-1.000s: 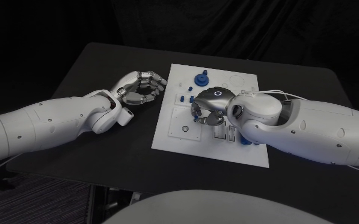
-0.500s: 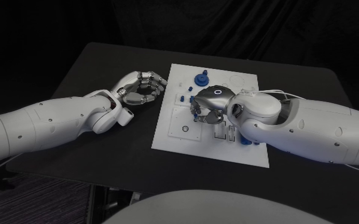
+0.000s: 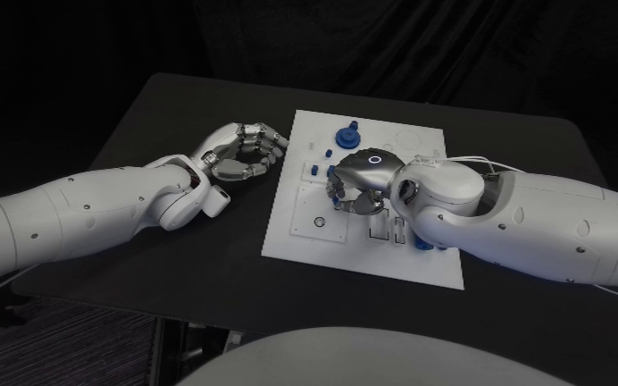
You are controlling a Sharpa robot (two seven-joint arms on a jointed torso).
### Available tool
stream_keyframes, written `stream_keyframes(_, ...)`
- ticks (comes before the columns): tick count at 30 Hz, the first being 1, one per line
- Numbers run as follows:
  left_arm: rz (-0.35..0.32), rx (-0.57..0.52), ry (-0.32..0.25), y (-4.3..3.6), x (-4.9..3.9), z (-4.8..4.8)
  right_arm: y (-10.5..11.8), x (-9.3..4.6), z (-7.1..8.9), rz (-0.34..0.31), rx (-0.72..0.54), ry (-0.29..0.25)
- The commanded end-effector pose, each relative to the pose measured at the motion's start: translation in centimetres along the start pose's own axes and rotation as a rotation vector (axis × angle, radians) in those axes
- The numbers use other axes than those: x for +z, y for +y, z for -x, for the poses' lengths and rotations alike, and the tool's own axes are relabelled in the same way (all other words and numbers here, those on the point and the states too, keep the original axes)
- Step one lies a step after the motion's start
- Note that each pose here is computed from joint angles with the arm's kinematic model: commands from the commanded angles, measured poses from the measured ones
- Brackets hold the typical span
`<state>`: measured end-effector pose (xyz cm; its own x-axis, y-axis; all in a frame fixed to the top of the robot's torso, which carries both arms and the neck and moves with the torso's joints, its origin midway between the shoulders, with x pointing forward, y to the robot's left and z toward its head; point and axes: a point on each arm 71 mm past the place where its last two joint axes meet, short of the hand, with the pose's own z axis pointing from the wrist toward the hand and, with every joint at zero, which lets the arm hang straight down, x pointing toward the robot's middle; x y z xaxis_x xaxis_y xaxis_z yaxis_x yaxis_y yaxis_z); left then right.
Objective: Assemble the parts on the task board
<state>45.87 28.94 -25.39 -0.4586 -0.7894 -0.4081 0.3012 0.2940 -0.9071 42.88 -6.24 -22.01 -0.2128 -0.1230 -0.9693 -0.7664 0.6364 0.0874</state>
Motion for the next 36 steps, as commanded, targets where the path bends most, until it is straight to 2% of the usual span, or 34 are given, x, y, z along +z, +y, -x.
stream_keyframes(1,-0.131,-0.010,0.009,-0.91,-0.03,-0.19,0.07,-0.15,-0.01,-0.001,0.011,-0.018)
stream_keyframes(19,-0.126,-0.012,0.012,-0.81,0.02,-0.24,-0.08,-0.57,-0.68,-0.011,0.026,-0.016)
stream_keyframes(36,-0.118,-0.015,0.016,-0.74,0.04,-0.28,-0.20,-0.39,-0.98,-0.006,0.030,-0.022)
